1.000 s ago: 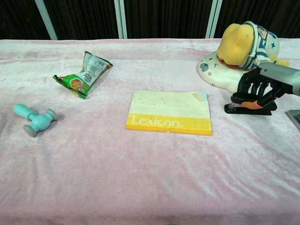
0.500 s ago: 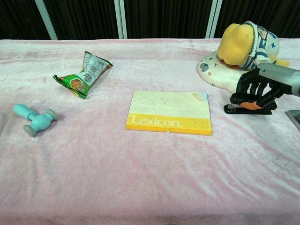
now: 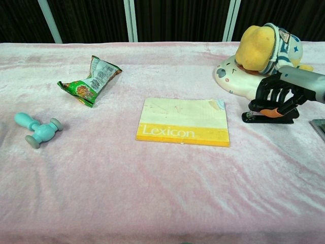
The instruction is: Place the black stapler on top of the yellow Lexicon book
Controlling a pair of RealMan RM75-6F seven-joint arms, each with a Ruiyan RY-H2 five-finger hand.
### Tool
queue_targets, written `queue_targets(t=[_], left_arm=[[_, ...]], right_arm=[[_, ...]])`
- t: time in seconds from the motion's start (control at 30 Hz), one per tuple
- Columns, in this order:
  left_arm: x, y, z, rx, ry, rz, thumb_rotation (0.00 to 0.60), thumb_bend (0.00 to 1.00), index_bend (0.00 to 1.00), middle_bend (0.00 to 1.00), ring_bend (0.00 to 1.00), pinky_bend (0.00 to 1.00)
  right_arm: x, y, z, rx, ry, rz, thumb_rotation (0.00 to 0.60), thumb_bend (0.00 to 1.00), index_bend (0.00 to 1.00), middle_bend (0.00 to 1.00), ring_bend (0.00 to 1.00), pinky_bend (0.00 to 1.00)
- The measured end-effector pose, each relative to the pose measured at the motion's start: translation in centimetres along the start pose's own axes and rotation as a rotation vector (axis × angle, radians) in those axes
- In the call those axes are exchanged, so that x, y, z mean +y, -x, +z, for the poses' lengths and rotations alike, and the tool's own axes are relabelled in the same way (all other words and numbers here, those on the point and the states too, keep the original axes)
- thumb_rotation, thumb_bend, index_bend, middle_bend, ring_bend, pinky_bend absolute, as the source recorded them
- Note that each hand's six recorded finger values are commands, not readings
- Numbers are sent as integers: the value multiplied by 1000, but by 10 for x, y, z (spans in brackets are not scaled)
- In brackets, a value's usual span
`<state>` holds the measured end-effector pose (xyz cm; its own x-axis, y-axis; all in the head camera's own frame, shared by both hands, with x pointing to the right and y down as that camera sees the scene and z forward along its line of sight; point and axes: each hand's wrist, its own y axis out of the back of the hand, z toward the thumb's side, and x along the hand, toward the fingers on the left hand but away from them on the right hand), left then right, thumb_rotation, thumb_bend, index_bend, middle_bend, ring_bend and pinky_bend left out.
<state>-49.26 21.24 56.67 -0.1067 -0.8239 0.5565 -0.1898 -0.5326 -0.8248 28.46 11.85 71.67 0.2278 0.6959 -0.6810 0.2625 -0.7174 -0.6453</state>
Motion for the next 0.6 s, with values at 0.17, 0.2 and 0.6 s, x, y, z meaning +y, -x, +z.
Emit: queue_targets(t=[0.17,0.2,0.6], left_arm=[[0,0,0,0,1,-3,600,311,152,23,0,104],[0,0,0,1,2,-3,600,311,152,23,0,104],[0,0,0,3,16,-4,600,311,152,23,0,104]], right_arm=[[7,-3,4,14,3,-12,600,282,535,509,481,443],[9,-4,6,17,4,-13,600,282,536,509,482,443],[25,-18,56,111,77,18,600,282,536,509,482,443]])
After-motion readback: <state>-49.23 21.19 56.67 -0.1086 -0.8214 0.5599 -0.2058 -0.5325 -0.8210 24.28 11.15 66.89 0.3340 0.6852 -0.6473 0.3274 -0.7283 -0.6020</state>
